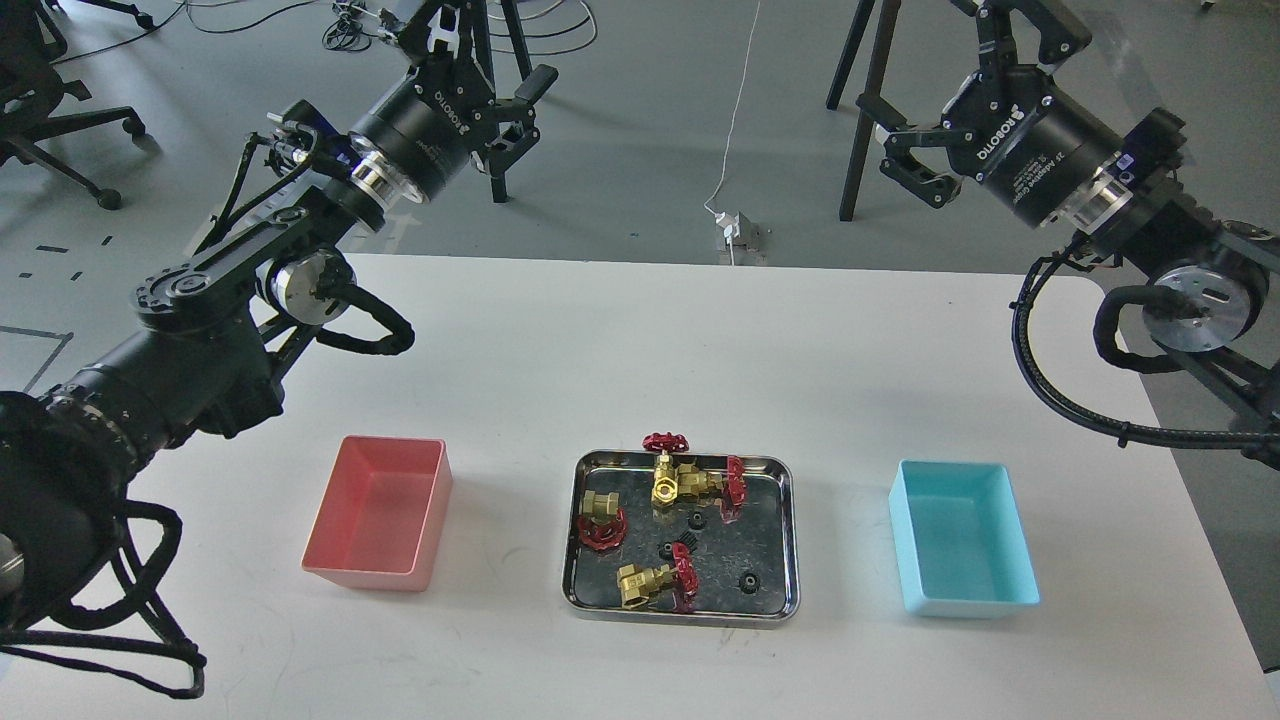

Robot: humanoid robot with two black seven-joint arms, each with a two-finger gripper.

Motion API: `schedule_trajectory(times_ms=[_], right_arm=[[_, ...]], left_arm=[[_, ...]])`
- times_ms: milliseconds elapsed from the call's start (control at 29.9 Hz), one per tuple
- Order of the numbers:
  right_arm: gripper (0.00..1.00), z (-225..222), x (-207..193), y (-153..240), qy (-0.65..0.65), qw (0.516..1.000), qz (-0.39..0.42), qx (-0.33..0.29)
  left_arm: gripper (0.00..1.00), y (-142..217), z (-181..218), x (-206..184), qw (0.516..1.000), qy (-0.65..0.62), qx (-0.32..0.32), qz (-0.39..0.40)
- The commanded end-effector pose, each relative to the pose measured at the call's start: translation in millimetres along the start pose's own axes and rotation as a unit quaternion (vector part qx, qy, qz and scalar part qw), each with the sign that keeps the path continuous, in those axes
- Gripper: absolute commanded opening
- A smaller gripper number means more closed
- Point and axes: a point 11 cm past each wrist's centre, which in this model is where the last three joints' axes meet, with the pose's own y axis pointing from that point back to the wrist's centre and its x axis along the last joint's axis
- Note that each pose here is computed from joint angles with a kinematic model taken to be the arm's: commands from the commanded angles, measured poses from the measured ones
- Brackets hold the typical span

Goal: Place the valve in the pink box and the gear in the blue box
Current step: 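Raise the left arm and swing it toward the metal tray, then lower the left gripper onto a brass valve in the tray and grasp it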

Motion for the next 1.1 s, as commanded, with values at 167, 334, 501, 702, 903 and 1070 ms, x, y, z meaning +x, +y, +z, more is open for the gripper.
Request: schedule_trajectory(times_ms=[167,334,501,702,903,1070], right_arm=[[1.00,-8,7,-5,-0.024,0.999,0.020,0.043],[1.00,-32,12,-7,-0.026,0.996,0.028,0.082],[1.00,-36,19,-1,-0.021,0.996,0.037,0.085],[1.00,-41,31,7,-0.011,0.995,0.053,0.084],[1.00,-39,49,17,-0.003,0.993,0.084,0.080],[1.00,-24,61,25,-0.006,0.992,0.106,0.062]], left_arm=[[1.00,-3,9,2,0.999,0.022,-0.026,0.012],[1.00,1,-2,-3,0.995,0.084,-0.053,0.028],[1.00,-18,47,-48,0.978,0.143,-0.144,-0.039],[1.00,-20,100,-142,0.963,-0.044,-0.077,-0.256],[0.99,10,21,-157,0.852,-0.328,0.180,-0.366],[0.98,59,-29,-133,0.698,-0.509,0.280,-0.419]])
